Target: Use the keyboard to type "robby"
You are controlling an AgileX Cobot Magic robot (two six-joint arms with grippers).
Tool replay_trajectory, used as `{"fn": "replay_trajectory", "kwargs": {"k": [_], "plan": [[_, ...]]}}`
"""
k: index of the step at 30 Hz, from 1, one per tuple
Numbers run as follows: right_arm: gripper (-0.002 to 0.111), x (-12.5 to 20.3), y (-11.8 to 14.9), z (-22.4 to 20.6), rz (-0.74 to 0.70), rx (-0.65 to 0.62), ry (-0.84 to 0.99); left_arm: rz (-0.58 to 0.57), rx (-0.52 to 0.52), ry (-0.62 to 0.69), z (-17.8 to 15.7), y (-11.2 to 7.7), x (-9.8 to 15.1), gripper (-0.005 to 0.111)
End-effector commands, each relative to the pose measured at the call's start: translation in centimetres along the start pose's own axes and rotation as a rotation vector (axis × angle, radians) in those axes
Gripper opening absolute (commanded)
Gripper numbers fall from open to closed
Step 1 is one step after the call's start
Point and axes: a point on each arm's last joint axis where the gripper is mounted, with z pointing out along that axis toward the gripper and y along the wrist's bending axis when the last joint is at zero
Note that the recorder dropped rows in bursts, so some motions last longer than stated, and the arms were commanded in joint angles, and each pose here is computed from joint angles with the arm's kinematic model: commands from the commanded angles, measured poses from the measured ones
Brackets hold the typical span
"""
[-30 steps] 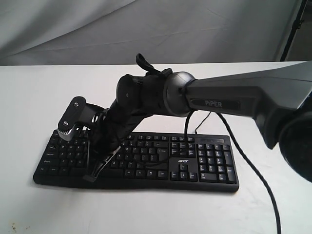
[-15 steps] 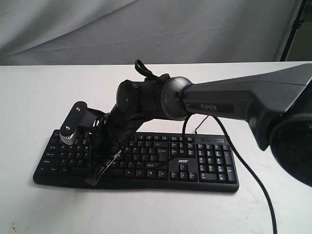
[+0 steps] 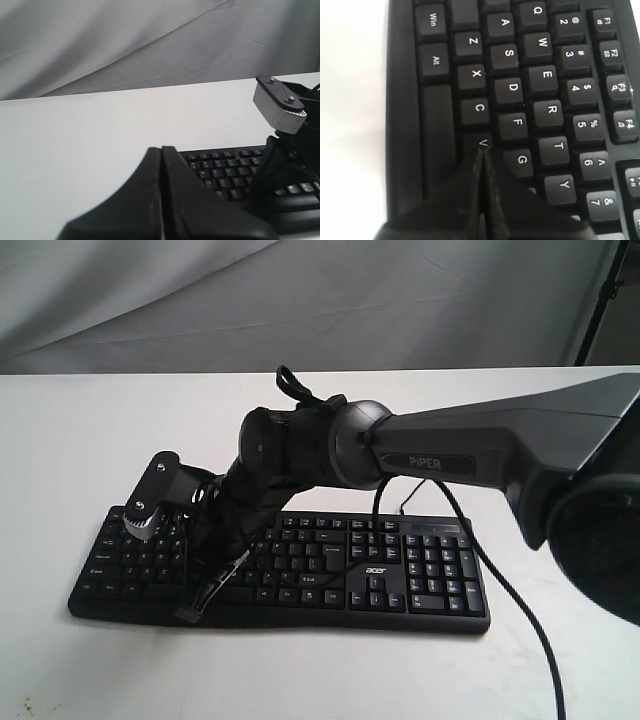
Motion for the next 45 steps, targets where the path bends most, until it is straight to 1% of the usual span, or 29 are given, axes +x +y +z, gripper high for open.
{"fn": "replay_trajectory", "kwargs": {"k": [1, 31, 38, 45], "plan": [[0.000, -0.1, 0.2, 0.1, -0.001, -0.011, 0.004, 0.003, 0.005, -0.005, 0.0, 0.0, 0.1, 0.000], [0.000, -0.8, 0.1, -1.3, -0.013, 0.015, -0.022, 0.003, 0.005, -0.005, 0.0, 0.0, 0.1, 0.000], [0.000, -1.6, 0.1, -2.8, -0.025, 0.037, -0.053, 0.003, 0.005, -0.005, 0.0, 0.0, 0.1, 0.000], [0.000, -1.1, 0.1, -2.0, -0.020, 0.020, -0.031, 0.003, 0.005, -0.005, 0.0, 0.0, 0.1, 0.000]]}}
